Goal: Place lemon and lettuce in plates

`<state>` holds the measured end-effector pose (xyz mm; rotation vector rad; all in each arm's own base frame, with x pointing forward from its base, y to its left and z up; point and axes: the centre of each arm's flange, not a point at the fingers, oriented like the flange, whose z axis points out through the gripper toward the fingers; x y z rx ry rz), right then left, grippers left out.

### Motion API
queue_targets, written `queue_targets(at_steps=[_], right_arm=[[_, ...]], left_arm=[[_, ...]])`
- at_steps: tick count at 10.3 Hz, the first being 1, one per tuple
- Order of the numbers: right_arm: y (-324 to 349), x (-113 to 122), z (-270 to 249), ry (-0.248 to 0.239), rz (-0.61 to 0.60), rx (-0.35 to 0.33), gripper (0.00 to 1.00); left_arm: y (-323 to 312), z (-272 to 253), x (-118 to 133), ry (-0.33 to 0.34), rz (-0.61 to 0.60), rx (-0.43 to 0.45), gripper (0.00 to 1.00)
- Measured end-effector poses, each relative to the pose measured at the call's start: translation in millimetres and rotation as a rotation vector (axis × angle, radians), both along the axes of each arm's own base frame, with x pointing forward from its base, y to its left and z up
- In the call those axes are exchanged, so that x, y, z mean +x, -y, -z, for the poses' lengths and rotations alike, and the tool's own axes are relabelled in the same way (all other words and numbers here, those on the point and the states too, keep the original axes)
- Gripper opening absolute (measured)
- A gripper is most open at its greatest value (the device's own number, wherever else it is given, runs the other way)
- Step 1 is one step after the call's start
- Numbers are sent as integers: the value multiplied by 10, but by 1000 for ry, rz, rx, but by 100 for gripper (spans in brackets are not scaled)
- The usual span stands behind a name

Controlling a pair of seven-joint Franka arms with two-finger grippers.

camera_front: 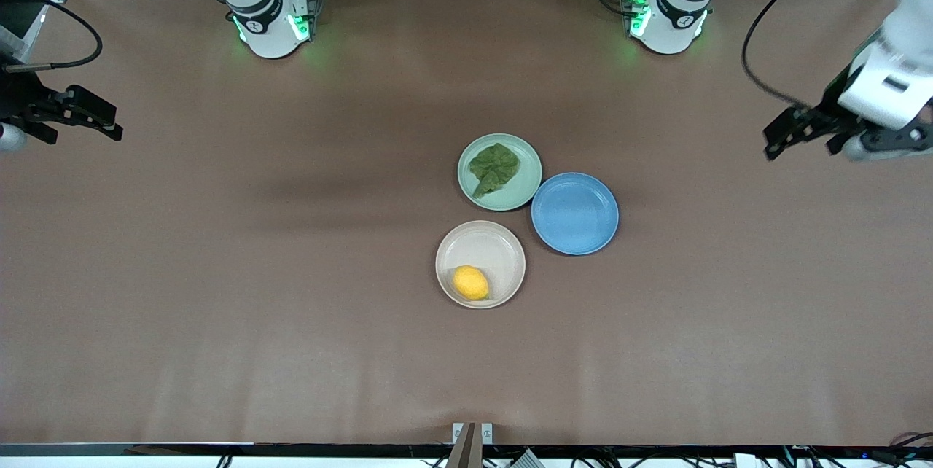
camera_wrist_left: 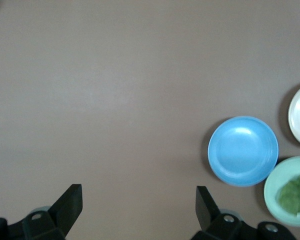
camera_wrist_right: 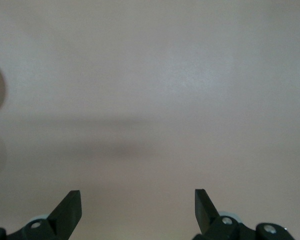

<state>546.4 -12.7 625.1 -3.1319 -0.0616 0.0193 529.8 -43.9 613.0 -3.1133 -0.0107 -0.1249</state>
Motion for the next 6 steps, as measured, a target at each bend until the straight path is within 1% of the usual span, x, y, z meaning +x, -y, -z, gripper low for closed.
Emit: queue_targets(at_steps=[2,4,6], right_arm=[[8,5,-1,4,1,-1,100],[13,9,0,8,2,-1,100],[46,10,3,8,8,-2,100]], left_arm=[[83,-245,-112,-44,51,2,100],[206,-356,-172,-61,69,-15,100],[182,-394,-185,-66,65,-15,100]])
